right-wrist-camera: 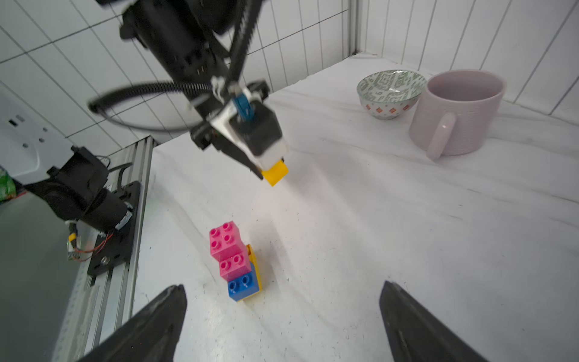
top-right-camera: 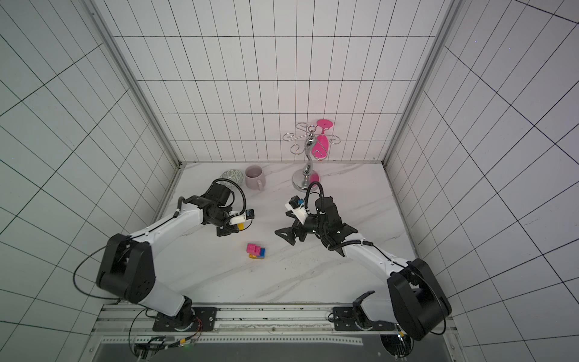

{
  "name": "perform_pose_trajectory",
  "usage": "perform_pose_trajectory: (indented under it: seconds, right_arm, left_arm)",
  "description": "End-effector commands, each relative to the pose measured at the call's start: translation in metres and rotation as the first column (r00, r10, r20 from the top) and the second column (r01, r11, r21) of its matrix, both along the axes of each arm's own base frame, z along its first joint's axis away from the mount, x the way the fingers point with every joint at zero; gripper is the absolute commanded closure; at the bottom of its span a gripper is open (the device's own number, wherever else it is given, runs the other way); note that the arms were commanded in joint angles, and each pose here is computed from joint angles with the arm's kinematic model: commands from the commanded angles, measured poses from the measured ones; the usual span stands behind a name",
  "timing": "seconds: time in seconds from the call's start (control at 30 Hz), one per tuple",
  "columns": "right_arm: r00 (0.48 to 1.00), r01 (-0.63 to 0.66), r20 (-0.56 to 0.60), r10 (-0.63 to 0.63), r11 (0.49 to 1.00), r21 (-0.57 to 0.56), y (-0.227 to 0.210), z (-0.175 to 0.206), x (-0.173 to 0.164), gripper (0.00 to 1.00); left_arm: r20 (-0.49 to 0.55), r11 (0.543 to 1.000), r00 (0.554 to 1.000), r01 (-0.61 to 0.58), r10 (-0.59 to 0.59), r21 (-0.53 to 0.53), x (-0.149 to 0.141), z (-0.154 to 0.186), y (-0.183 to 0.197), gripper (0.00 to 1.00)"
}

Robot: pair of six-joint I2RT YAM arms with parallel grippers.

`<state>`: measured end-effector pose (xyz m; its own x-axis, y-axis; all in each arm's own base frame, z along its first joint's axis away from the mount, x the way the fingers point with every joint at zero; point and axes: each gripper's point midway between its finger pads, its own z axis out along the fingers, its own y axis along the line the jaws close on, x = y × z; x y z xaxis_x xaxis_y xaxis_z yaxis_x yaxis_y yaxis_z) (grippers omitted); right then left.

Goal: Assemble the letter s with lego
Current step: Pick up the lego brick from the center of the board, then move the lego brick at the center of the board.

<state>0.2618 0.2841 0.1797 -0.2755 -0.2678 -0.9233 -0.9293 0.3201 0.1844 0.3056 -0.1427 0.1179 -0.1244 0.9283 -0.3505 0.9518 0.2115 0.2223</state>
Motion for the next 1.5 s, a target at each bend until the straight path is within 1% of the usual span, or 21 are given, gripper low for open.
perform_pose_trajectory:
  seconds: [0.0, 0.07, 0.13, 0.2, 0.23, 0.3, 0.37, 0.43, 0.53, 0.63, 0.8, 1.0, 1.2, 1.23, 1.27, 1.47]
  right_arm:
    - [0.985, -0.175, -0.012, 0.174, 0.984, -0.038, 0.006, -0.035, -0.036, 0.00]
    - [0.979, -0.203, 0.001, 0.203, 0.976, -0.085, 0.012, -0.052, -0.045, 0.00]
    - [0.971, -0.235, 0.004, 0.238, 0.963, -0.133, 0.019, -0.070, -0.054, 0.00]
    - [0.973, -0.227, 0.002, 0.230, 0.958, -0.175, 0.025, -0.089, -0.057, 0.00]
    - [0.976, -0.215, 0.003, 0.219, 0.960, -0.178, 0.027, -0.097, -0.059, 0.00]
    - [0.979, -0.198, 0.009, 0.203, 0.965, -0.174, 0.032, -0.110, -0.062, 0.00]
    - [0.977, -0.205, 0.026, 0.214, 0.959, -0.198, 0.040, -0.121, -0.064, 0.00]
    - [0.978, -0.189, 0.045, 0.204, 0.957, -0.221, 0.047, -0.133, -0.060, 0.00]
    - [0.981, -0.160, 0.076, 0.179, 0.964, -0.211, 0.055, -0.142, -0.048, 0.00]
    - [0.982, -0.143, 0.094, 0.164, 0.970, -0.195, 0.062, -0.150, -0.039, 0.03]
    - [0.979, -0.123, 0.143, 0.143, 0.982, -0.141, 0.074, -0.146, -0.027, 0.09]
    - [0.970, -0.160, 0.174, 0.171, 0.984, -0.074, 0.091, -0.137, -0.026, 0.17]
    - [0.962, -0.184, 0.199, 0.187, 0.982, -0.034, 0.097, -0.128, -0.030, 0.17]
    - [0.960, -0.194, 0.202, 0.196, 0.981, -0.026, 0.098, -0.126, -0.032, 0.19]
    - [0.956, -0.203, 0.211, 0.202, 0.979, -0.018, 0.100, -0.124, -0.034, 0.22]
    - [0.951, -0.217, 0.225, 0.211, 0.976, 0.000, 0.105, -0.117, -0.034, 0.24]
  left_arm:
    - [0.036, 0.996, 0.999, 0.023, -0.020, -0.083, -0.018, 0.044, -0.008, 1.00]
    - [0.068, 0.993, 0.996, 0.056, -0.050, -0.101, -0.031, 0.061, -0.015, 1.00]
    - [0.068, 0.989, 0.995, 0.081, -0.073, -0.126, -0.046, 0.072, -0.023, 1.00]
    - [0.051, 0.984, 0.994, 0.098, -0.092, -0.148, -0.057, 0.075, -0.030, 1.00]
    - [0.037, 0.983, 0.995, 0.100, -0.095, -0.153, -0.062, 0.075, -0.032, 1.00]
    - [0.034, 0.981, 0.996, 0.090, -0.086, -0.170, -0.066, 0.078, -0.036, 1.00]
    - [0.043, 0.974, 0.997, 0.074, -0.067, -0.215, -0.067, 0.087, -0.041, 1.00]
    - [0.041, 0.969, 0.997, 0.072, -0.064, -0.236, -0.067, 0.092, -0.045, 1.00]
    - [0.050, 0.973, 0.995, 0.093, -0.084, -0.213, -0.070, 0.088, -0.045, 1.00]
    - [0.055, 0.978, 0.995, 0.091, -0.082, -0.188, -0.072, 0.081, -0.043, 1.00]
    - [0.061, 0.980, 0.996, 0.082, -0.072, -0.179, -0.078, 0.071, -0.038, 1.00]
    - [0.071, 0.982, 0.996, 0.070, -0.058, -0.175, -0.079, 0.066, -0.035, 1.00]
    - [0.074, 0.982, 0.996, 0.068, -0.056, -0.175, -0.078, 0.060, -0.035, 1.00]
    - [0.074, 0.982, 0.996, 0.068, -0.055, -0.176, -0.078, 0.059, -0.035, 1.00]
    - [0.075, 0.982, 0.996, 0.064, -0.051, -0.177, -0.077, 0.059, -0.035, 1.00]
    - [0.074, 0.983, 0.996, 0.063, -0.051, -0.173, -0.077, 0.055, -0.035, 1.00]
